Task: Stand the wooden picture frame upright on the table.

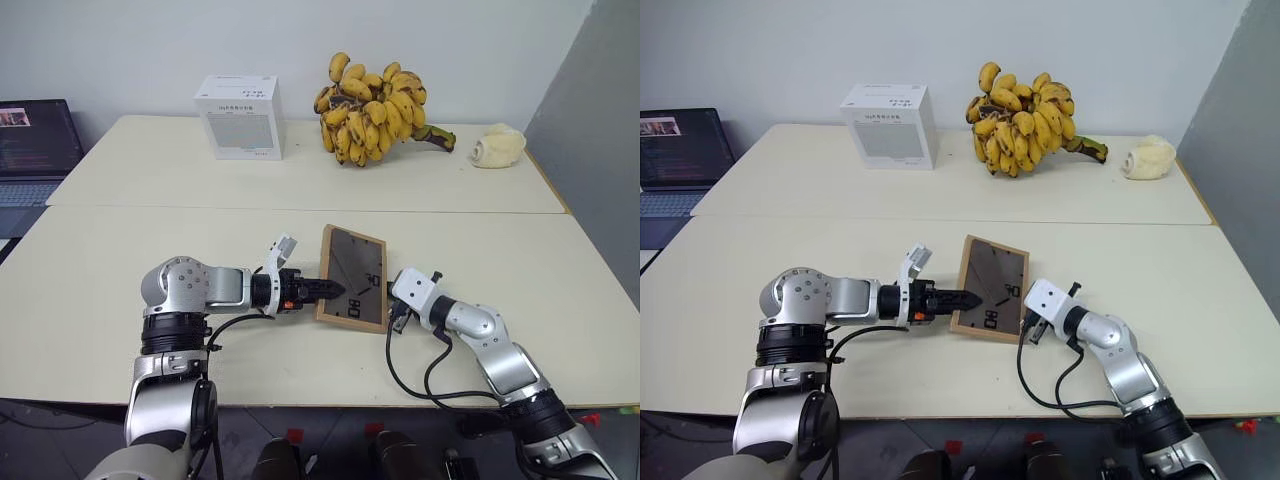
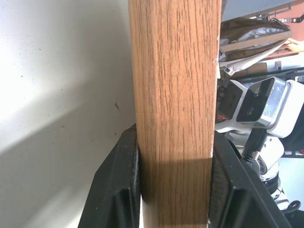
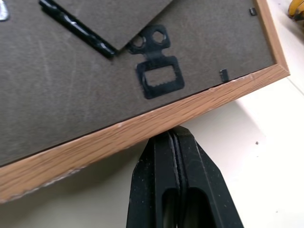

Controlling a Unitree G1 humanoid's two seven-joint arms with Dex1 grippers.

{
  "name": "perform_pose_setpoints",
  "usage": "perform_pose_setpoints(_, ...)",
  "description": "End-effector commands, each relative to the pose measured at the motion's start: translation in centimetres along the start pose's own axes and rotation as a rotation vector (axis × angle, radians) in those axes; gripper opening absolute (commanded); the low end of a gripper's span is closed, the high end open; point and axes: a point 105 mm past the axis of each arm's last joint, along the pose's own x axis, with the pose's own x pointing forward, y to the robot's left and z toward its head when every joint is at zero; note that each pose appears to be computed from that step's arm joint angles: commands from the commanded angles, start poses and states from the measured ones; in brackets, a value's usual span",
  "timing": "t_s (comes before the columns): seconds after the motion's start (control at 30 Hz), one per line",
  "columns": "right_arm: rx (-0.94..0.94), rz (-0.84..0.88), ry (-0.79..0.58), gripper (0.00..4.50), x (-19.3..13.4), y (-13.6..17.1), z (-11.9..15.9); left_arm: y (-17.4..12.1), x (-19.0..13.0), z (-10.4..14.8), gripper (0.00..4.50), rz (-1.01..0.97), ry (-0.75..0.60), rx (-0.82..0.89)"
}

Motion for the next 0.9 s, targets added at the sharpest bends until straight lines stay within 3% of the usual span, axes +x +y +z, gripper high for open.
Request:
perform_pose_setpoints(0.03, -0.034, -0.075, -0.006, 0.0, -1.4, -2.3, 0.0, -1.3, -0.5, 1.4, 1.29, -0.018, -0.068, 0.112)
perform_pose_setpoints(0.2, -0.015, -0.133, 0.02, 0.0, -4.2, -4.7, -0.7, -2.2, -1.6, 2.7, 1.29, -0.034, -0.145, 0.238)
perform_pose_setpoints(0.33, 0.059, -0.179, -0.013, 0.6, -7.0, -7.0, 0.6, -3.2, -2.9, 4.1, 1.29, -0.005, -0.235, 0.47)
perform_pose_setpoints(0.47, 0.177, -0.22, -0.164, 1.4, -8.6, -9.5, 5.8, -4.7, -3.9, 4.7, 1.29, -0.001, -0.31, 0.672)
perform_pose_setpoints(0.63, 0.277, -0.156, -0.376, 2.42, -8.7, -9.8, 13.4, -6.7, -4.0, 5.1, 1.29, -0.036, -0.366, 0.762)
perform_pose_setpoints(0.73, 0.352, -0.091, -0.46, 2.42, -7.8, -8.9, 16.2, -8.1, -3.9, 5.0, 1.29, -0.073, -0.377, 0.806)
perform_pose_setpoints(0.9, 0.377, -0.05, -0.47, 2.42, -5.9, -7.8, 16.9, -10.0, -3.7, 4.7, 1.29, -0.117, -0.371, 0.865)
